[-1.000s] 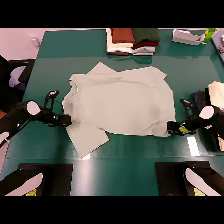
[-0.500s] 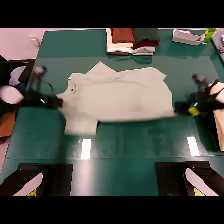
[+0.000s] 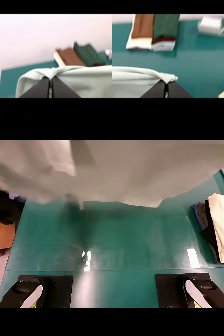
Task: Fold the shirts.
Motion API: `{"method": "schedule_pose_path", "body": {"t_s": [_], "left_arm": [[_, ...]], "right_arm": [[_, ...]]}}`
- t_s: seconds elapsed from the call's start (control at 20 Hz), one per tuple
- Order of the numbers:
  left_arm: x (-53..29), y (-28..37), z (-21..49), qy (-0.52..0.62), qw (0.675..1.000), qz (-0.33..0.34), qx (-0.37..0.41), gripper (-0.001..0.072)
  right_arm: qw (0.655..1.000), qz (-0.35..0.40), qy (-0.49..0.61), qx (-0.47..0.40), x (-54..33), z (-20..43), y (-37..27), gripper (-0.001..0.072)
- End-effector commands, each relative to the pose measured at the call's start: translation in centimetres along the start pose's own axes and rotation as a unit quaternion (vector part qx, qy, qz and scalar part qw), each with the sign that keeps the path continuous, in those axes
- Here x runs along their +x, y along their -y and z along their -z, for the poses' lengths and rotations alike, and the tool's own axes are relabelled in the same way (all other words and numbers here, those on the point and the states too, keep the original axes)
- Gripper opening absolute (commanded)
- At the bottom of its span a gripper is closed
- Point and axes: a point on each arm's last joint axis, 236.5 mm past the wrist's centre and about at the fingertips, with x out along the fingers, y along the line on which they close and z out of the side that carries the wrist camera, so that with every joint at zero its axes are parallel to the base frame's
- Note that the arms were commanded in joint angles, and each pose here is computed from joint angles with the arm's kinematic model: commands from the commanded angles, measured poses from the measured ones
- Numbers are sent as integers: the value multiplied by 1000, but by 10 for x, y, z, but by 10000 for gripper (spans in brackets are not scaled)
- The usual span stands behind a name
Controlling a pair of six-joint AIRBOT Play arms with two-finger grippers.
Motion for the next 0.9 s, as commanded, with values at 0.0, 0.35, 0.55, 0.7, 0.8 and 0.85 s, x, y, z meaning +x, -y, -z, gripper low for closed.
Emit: {"method": "schedule_pose_path", "body": {"t_s": [0.0,0.35,0.55,0.7,0.8,0.85], "left_arm": [[-61,2,-77,118,993,-10,13,22],[34,-6,2,-46,999,-3,3,23],[147,-10,159,-298,954,21,-22,24],[207,-9,291,-454,889,40,-48,24],[228,-10,380,-533,842,41,-63,24],[233,-9,420,-564,822,42,-69,24]], "right_arm": [[995,54,81,-8,-62,-52,15,16],[999,45,3,-1,-18,-41,22,15],[987,39,-149,36,76,41,47,15],[955,28,-291,44,149,135,64,15],[928,17,-370,48,190,201,65,15],[916,12,-398,51,208,230,63,16]]}}
